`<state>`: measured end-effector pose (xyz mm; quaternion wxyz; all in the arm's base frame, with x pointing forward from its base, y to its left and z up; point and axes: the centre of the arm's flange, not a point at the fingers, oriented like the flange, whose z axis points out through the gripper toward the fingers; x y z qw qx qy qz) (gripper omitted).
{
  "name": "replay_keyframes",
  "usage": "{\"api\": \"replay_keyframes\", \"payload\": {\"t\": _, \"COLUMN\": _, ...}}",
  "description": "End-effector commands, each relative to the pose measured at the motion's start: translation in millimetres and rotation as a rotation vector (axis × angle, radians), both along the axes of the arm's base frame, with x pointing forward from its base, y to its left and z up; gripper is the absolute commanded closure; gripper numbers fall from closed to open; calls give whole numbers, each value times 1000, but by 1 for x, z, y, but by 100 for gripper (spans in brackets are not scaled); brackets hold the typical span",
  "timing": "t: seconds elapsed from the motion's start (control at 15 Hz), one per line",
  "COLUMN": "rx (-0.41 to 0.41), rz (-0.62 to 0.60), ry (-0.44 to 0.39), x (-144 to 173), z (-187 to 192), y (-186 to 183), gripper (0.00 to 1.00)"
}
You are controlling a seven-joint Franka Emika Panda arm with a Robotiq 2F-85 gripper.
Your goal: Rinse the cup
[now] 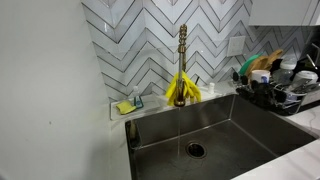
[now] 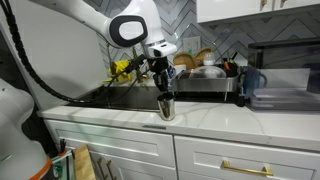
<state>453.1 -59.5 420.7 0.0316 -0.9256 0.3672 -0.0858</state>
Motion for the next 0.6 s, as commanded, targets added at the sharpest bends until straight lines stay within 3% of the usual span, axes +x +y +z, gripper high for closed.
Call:
{"api": "replay_keyframes", "payload": {"t": 0.0, "rx": 29, "rz": 10, "ry": 42, "x": 3, "z": -16, "y": -2, "gripper": 74}}
{"api": "replay_keyframes", "payload": {"t": 0.53, "rx": 48, "rz": 15, "ry": 55, "x": 5, "z": -24, "y": -3, "gripper": 11}}
